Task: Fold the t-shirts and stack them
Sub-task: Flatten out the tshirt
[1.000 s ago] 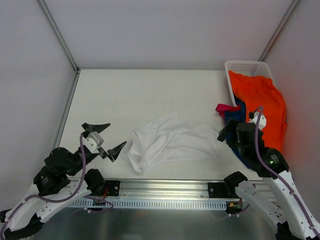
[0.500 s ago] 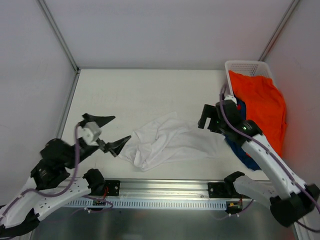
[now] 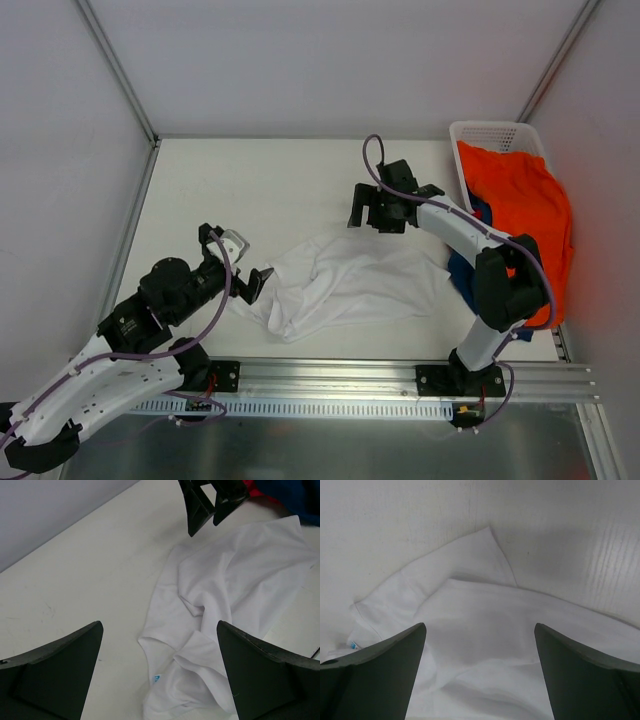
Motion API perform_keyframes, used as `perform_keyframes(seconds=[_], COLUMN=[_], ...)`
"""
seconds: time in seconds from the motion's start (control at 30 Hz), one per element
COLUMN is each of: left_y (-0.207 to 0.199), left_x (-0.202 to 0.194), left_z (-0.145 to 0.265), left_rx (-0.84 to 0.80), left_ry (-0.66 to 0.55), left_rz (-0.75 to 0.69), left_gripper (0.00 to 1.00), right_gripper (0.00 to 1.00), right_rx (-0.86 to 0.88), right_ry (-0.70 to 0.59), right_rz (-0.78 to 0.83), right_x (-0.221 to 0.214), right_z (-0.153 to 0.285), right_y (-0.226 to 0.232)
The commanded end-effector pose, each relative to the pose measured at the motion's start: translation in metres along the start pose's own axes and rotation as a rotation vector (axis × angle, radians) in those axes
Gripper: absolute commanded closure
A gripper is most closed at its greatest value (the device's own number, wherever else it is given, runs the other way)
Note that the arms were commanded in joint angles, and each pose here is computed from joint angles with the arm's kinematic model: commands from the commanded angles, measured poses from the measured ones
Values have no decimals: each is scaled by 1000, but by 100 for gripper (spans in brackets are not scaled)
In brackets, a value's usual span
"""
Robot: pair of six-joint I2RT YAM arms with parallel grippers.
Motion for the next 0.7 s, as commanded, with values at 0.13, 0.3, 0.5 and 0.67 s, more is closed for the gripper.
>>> perform_keyframes(seconds=[0.13, 0.3, 0.5, 0.67], left_y=[10, 10, 13, 13], left_x=[3, 2, 3, 3], left_z=[-5, -9, -8, -7], left_rx=[46, 26, 32, 34], left_ry=[-18, -9, -14, -17], left_rz=[56, 84, 91, 95], left_gripper=[1, 1, 1, 1], right_gripper=[5, 7, 19, 98], right_rx=[66, -9, -34, -56], right_ry=[23, 8, -4, 25], right_rz=[-82, -80, -83, -73], right_x=[-9, -29, -57, -70], right_z=[-28, -29, -25, -29], right_y=[5, -10, -16, -18])
Point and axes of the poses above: each gripper's point midway between its finger pads, its own z axis back along the fingers, its own y axis along the line the jaws close on, x = y × z, the point moved 3 cm from there along z, back along the fingers, and after that the axes turned 12 degrees about -z, right-handed, at the moved point
